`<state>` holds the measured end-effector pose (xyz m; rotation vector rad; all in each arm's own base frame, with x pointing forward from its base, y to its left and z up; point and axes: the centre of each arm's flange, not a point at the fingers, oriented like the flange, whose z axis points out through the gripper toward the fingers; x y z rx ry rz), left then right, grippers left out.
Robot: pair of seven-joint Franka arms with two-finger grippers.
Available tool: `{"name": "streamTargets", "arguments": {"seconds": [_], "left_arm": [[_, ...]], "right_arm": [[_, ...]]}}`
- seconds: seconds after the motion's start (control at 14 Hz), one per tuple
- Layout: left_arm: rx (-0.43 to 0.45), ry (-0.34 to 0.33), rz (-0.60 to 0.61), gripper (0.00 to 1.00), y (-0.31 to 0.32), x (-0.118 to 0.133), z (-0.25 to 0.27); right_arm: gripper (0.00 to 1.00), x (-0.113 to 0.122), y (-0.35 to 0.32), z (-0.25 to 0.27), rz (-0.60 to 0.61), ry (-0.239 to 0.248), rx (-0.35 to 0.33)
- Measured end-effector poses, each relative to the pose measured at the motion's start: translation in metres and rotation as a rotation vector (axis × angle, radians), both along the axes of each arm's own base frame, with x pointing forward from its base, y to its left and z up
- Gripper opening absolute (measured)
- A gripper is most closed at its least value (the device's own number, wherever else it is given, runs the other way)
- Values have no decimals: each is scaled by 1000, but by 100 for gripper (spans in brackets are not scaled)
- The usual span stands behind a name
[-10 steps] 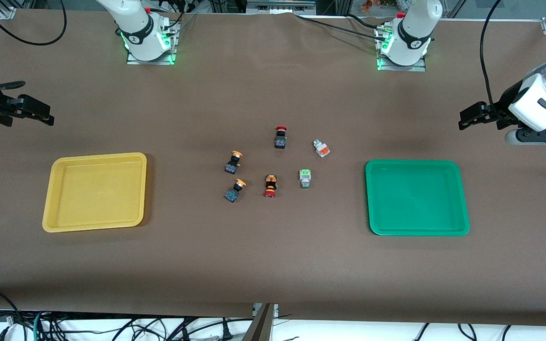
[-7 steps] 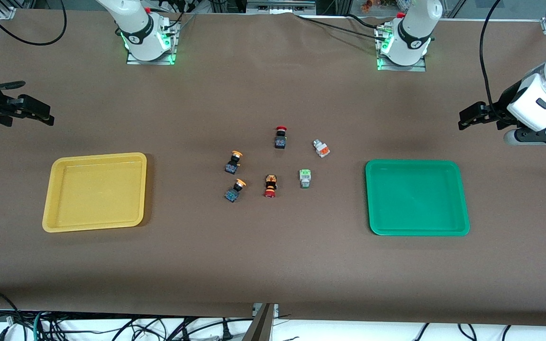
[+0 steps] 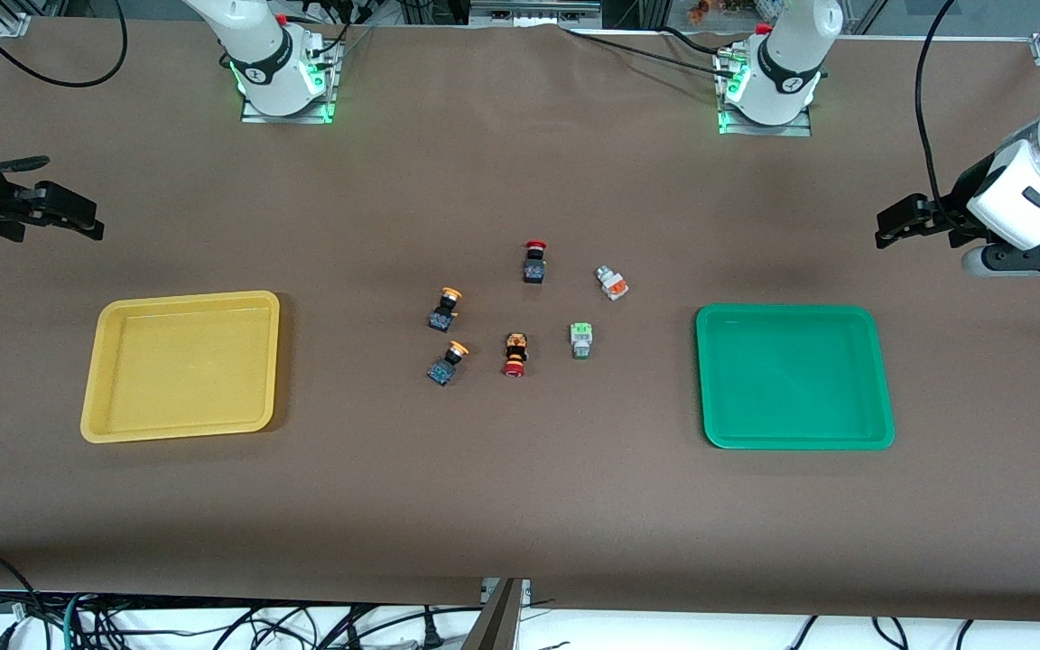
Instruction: Place green and yellow buttons in trays
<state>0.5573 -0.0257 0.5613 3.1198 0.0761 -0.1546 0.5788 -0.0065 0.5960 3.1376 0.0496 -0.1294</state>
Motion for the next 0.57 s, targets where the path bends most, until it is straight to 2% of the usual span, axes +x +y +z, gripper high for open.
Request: {"name": "streamTargets", "arguments": {"seconds": [0.57], "left_arm": [[-1, 7, 1, 100, 1, 1, -4]], "right_arm": [[100, 1, -2, -3, -4, 5, 0]]}}
